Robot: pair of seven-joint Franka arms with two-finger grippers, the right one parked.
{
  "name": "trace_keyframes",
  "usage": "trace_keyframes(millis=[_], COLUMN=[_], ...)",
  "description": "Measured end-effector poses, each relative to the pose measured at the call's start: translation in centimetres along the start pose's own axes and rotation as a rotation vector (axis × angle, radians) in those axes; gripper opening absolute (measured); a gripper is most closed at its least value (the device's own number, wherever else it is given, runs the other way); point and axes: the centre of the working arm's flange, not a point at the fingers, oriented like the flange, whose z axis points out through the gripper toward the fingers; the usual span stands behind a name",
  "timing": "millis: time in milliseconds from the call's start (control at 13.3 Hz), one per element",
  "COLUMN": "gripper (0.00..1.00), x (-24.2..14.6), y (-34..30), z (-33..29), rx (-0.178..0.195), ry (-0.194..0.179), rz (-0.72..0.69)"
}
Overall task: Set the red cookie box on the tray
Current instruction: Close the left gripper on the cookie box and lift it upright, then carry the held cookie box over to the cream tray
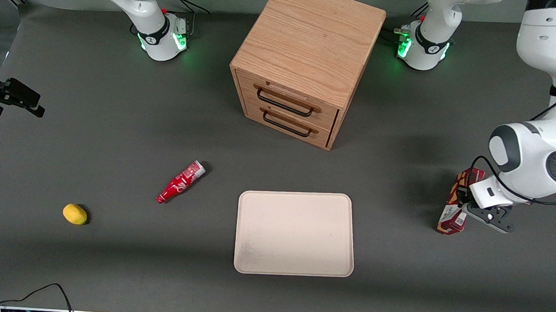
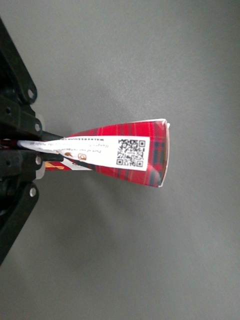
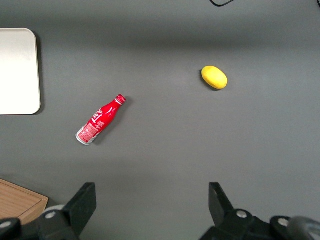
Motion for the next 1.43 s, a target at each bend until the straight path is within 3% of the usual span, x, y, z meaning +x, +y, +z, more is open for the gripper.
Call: trace_keyframes(millis=[225,450,600,825,1125,1275,1425], gripper=[0.07,0.07,0.07,0.07,0.07,0.07,0.07], x=[1.3,1.5,1.5,2.6,8.9,12.8,16.5], y=[0.5,1.9,2.9,5.2,15.4,20.1,23.4], z=[-9.8,-20.2,-25.2,-29.1,-28.3,-26.7,-24.2], rx=[-0.058,-0.068,-0.067,-0.053,-0.023,-0.009,-0.018], ry=[-0.029,-0.089,-0.104,-0.092,-0.089,-0.070,-0.025], rz=[0.004,-0.030,-0.059,-0.104,-0.202,-0.261,-0.329])
